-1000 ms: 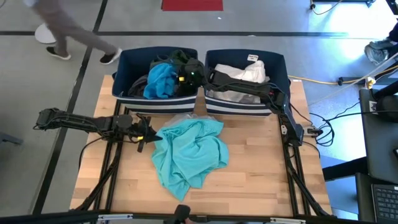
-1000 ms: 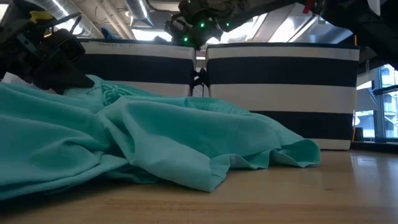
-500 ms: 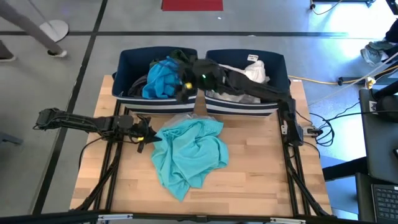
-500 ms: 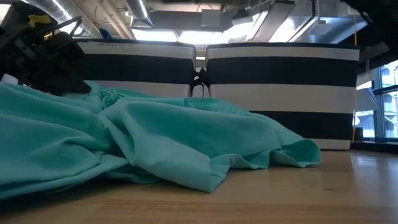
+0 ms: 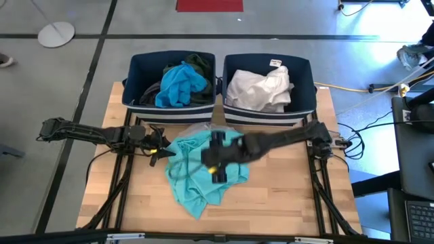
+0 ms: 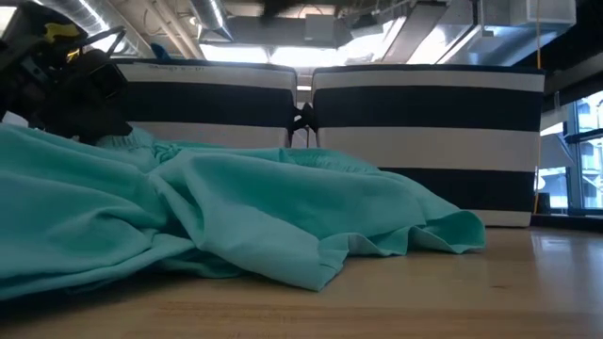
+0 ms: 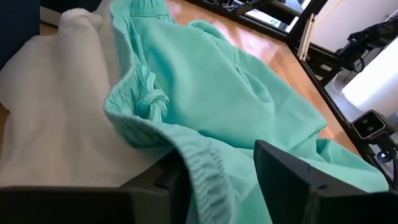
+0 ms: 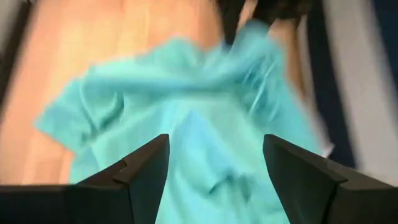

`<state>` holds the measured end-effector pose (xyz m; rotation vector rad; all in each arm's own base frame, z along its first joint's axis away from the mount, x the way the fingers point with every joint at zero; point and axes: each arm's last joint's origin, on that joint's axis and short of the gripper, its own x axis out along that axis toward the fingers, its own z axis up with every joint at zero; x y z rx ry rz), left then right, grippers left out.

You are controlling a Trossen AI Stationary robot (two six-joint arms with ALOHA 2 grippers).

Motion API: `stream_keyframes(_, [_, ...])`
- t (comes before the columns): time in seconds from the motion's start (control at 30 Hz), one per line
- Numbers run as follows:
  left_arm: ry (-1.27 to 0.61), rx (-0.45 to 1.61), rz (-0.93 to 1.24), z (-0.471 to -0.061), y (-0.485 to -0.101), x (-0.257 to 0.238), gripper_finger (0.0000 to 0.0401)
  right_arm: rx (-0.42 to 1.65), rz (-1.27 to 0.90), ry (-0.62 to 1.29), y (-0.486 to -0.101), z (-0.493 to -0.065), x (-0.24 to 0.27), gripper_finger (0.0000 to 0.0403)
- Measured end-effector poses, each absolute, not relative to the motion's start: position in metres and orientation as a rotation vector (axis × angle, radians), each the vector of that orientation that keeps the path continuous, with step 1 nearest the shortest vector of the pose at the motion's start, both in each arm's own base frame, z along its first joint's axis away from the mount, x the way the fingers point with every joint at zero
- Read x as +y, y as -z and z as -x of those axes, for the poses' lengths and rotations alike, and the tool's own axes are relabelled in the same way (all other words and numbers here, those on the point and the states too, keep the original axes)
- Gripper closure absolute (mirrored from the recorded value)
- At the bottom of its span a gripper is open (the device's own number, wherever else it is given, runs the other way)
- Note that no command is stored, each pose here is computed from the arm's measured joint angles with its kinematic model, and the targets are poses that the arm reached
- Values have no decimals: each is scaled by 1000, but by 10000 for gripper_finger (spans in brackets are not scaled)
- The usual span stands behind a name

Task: Sort clothes
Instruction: Put the light blue shorts into the left blue laundry bin

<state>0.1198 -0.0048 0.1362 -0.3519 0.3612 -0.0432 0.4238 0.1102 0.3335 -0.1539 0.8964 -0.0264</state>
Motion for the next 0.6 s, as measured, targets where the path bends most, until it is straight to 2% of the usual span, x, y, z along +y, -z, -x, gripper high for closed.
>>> stream_keyframes(0.17, [44,334,379,-122,-144,-5,246,1039,152,64,-262,-418,120,141])
stream_keyframes(0.27, [33,363,408,-121,-141,-5,246,1094,154,92,-232,-413,116,141])
stream_keyframes(0.4, [3,455,431,-118,-139,-4,246,1123,153,115,-215,-408,112,141])
stream_keyframes(0.6, [-5,510,389,-118,-167,-4,246,1124,183,112,-199,-405,111,141])
